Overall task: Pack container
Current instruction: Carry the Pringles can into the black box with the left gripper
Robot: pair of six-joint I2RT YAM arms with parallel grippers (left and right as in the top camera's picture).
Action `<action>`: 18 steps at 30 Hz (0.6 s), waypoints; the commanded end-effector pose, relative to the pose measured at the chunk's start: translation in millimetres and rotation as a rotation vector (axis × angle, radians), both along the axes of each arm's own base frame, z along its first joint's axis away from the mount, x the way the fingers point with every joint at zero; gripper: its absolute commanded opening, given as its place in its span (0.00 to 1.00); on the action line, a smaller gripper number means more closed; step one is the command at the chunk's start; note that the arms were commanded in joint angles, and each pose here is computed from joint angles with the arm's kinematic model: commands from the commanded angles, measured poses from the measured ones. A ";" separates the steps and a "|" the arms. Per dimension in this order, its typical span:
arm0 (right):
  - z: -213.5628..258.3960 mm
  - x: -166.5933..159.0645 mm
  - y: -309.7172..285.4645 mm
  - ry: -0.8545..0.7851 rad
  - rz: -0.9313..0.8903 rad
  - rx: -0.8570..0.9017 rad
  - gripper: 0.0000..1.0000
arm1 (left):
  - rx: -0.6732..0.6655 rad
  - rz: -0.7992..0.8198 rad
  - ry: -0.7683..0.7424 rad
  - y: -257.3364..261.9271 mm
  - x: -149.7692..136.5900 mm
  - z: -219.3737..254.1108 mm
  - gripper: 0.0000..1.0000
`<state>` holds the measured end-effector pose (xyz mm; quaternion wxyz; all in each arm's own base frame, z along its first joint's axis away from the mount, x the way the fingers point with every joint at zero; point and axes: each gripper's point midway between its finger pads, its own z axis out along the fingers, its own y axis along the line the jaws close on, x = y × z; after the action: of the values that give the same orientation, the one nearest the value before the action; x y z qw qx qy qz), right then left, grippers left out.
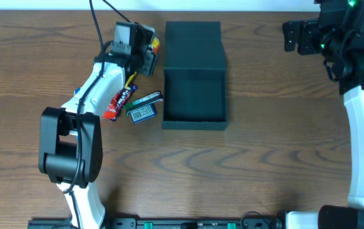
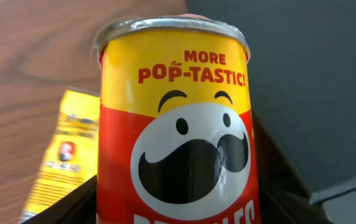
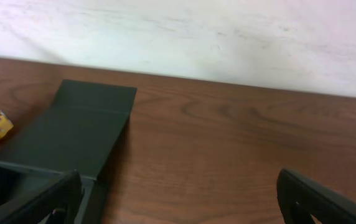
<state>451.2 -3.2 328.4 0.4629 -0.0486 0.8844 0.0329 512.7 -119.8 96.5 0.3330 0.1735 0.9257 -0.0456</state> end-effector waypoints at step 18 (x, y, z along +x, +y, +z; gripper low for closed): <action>3.2 -3.1 -1.4 -0.005 -0.009 0.010 0.99 | -0.131 0.057 0.153 -99.4 -42.9 45.8 0.59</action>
<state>451.3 -3.2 328.5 0.4631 -0.0486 0.8844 0.0329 475.4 -200.0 134.1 0.2731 0.1426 0.9467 -0.0942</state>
